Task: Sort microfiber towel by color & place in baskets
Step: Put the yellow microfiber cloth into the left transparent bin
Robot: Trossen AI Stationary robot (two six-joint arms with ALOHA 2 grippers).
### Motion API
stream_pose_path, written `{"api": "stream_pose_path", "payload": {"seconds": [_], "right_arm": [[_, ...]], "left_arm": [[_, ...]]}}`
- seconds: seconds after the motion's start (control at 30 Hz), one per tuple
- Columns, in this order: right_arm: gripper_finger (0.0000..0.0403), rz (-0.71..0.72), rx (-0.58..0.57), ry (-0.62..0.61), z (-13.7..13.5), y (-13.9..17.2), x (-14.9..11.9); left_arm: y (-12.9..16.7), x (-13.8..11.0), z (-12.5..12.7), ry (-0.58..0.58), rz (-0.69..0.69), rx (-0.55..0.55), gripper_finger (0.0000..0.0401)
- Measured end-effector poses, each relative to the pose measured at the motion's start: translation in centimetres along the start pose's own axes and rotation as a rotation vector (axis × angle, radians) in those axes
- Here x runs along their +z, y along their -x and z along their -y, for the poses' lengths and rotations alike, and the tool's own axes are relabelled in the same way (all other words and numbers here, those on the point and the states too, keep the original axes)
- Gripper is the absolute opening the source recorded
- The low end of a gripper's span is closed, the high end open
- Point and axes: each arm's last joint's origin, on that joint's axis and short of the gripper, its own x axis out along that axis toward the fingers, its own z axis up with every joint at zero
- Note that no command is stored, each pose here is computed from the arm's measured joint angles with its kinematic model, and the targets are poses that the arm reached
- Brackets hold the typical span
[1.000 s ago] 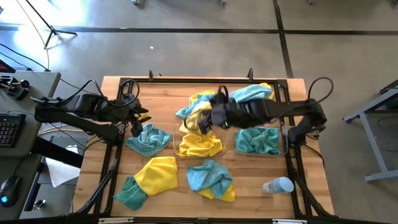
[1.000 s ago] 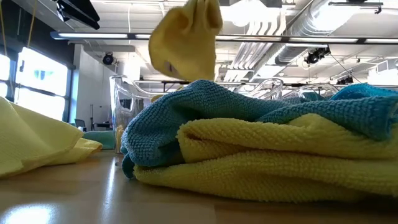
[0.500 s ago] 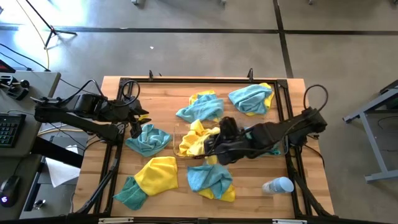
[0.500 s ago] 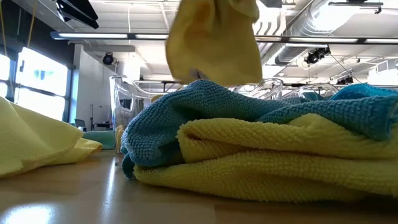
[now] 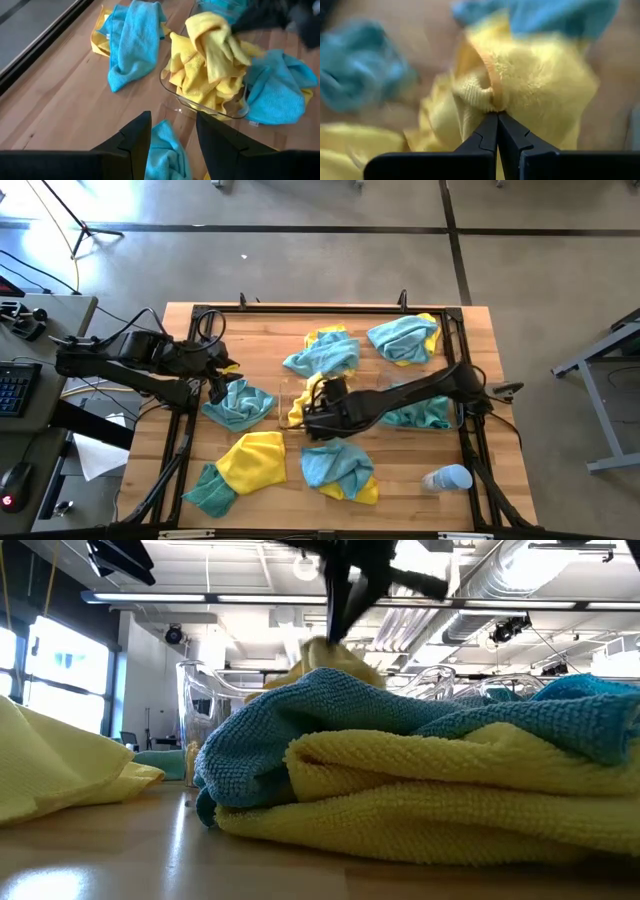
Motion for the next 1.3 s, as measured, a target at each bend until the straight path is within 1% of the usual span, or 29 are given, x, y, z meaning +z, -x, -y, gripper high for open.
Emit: {"api": "stream_pose_path", "payload": {"seconds": [0.13,0.33,0.47,0.6,0.8,0.93,1.0,1.07,1.2,1.3], "right_arm": [[0.0000,-0.129,-0.045,-0.018,-0.4,-2.2,-1.7],[0.0000,-0.204,-0.087,-0.038,-0.7,-4.2,-2.7],[0.0000,-0.227,-0.104,-0.068,-0.6,-5.2,-1.7],[0.0000,-0.314,-0.102,-0.106,-0.7,-6.4,-0.7],[0.0000,-0.348,-0.065,-0.100,-0.9,-7.1,0.3],[0.0004,-0.386,-0.046,-0.088,-1.1,-8.0,0.4],[0.0018,-0.416,-0.039,-0.077,-1.3,-8.9,0.1],[0.0040,-0.444,-0.050,-0.068,-1.3,-9.6,-0.3],[0.0094,-0.460,-0.071,-0.071,-1.2,-9.9,-0.6],[0.0128,-0.483,-0.065,-0.072,-1.2,-9.7,-0.7]], "left_arm": [[0.0,-0.3,-0.2,0.017,-0.032,0.015,0.0145],[0.0,-0.5,-0.1,0.018,-0.057,-0.003,0.0145],[0.0,-0.5,-0.1,0.018,-0.057,-0.005,0.0145],[0.0,-0.5,-0.1,0.018,-0.057,-0.005,0.0145],[0.0,-0.5,-0.1,0.011,-0.057,-0.005,0.0145],[0.0,-0.5,-0.1,0.000,-0.057,-0.005,0.0145],[0.0,-0.5,-0.1,-0.001,-0.057,-0.005,0.0145],[0.0,-0.5,-0.1,-0.005,-0.058,-0.005,0.0145],[0.0,-0.5,-0.1,-0.012,-0.060,-0.004,0.0145],[0.0,-0.6,-0.2,-0.022,-0.072,0.003,0.0145]]}}
